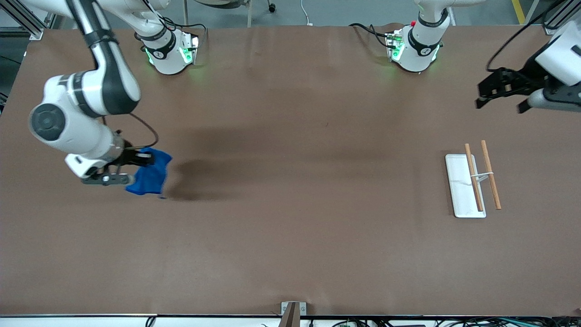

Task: Right arm passes towel to left arm to hang
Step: 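Lift the towel with the right gripper while the left gripper approaches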

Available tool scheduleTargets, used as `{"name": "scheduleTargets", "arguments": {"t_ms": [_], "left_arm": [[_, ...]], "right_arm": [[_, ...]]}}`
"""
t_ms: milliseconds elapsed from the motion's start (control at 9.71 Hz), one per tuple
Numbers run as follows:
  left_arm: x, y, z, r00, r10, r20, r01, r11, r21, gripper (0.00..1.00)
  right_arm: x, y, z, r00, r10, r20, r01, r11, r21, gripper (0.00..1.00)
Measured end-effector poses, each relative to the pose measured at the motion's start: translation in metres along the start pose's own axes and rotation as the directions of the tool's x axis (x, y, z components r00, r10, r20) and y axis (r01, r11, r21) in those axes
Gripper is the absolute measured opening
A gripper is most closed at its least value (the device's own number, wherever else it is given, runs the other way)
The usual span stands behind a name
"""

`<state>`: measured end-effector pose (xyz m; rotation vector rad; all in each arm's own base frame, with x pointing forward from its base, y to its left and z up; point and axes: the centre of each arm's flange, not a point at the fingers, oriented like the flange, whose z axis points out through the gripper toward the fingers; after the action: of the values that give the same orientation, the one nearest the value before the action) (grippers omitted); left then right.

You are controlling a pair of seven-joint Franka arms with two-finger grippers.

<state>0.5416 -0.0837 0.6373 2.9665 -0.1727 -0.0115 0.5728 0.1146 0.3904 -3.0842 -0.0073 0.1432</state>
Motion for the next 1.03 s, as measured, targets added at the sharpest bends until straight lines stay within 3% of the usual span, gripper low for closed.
{"name": "scheduleTargets", "arguments": {"t_ms": [309, 515, 721, 1030], "left_arm": [[0.061, 0.025, 0.106, 0.999, 0.011, 0.037, -0.003, 0.976, -0.218, 1.0], [0.087, 0.044, 0.17, 0.997, -0.018, 0.075, 0.046, 0.919, -0.391, 1.0], [0.108, 0.05, 0.223, 0.994, -0.065, 0.088, 0.104, 0.813, -0.573, 1.0], [0.127, 0.045, 0.312, 0.994, -0.083, 0.066, 0.103, 0.581, -0.807, 1.0]], "right_arm": [[0.001, -0.088, -0.025, 0.993, 0.026, -0.116, 0.006, 0.964, 0.267, 0.14], [-0.003, -0.155, -0.018, 0.979, 0.094, -0.178, -0.003, 0.892, 0.453, 0.14], [-0.012, -0.216, -0.001, 0.972, 0.164, -0.171, -0.031, 0.804, 0.594, 0.14], [-0.013, -0.273, -0.012, 0.964, 0.259, -0.054, -0.127, 0.631, 0.765, 0.14]]}}
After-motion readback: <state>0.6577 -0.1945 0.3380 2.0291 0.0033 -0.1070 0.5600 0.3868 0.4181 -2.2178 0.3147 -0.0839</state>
